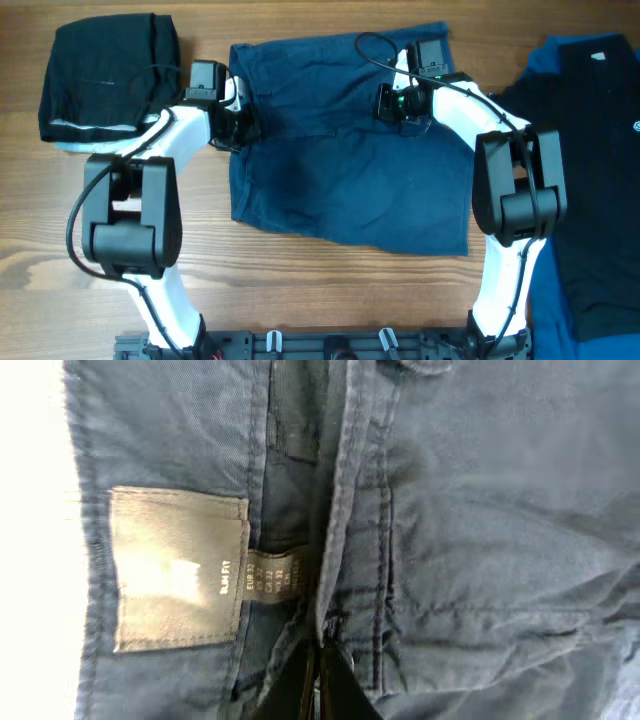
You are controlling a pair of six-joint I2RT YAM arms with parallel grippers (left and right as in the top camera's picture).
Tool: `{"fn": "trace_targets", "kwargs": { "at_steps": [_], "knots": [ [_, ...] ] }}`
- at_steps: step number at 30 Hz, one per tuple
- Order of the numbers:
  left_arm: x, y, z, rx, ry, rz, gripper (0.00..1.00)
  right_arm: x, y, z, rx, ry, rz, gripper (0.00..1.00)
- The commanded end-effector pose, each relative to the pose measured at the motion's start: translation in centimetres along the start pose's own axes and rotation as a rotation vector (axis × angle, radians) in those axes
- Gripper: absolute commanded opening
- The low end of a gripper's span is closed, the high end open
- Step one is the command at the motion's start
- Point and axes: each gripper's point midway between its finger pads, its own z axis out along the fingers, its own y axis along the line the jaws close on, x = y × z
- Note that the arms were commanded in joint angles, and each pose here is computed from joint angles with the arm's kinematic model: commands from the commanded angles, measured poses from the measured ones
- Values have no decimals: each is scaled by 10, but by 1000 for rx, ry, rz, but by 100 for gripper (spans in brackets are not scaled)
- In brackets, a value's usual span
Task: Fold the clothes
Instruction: 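Hold the waistband with both grippers and pull it taut upward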
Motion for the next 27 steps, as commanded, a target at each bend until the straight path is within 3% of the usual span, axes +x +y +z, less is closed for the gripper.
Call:
{"fn": "trace_targets", "kwargs": {
  "at_steps": [1,7,10,12,17,27],
  "knots": [
    [-15,-5,-28,3,-73,22,4,9,-40,10,151,14,12,4],
    [-18,6,-33,-14,-78,24,4,9,-40,10,151,14,12,4],
    [-24,3,-33,-6,-101,56,34,9,-40,10,151,14,13,4],
    [-33,0,-32,6,-135,73,39,9,-40,10,150,13,14,4],
    [-48,0,-18,26,-188,95,40,9,-40,10,151,14,13,5],
    [-40,-3,12,33,-163,122,37,9,-40,10,151,13,14,5]
  ]
}}
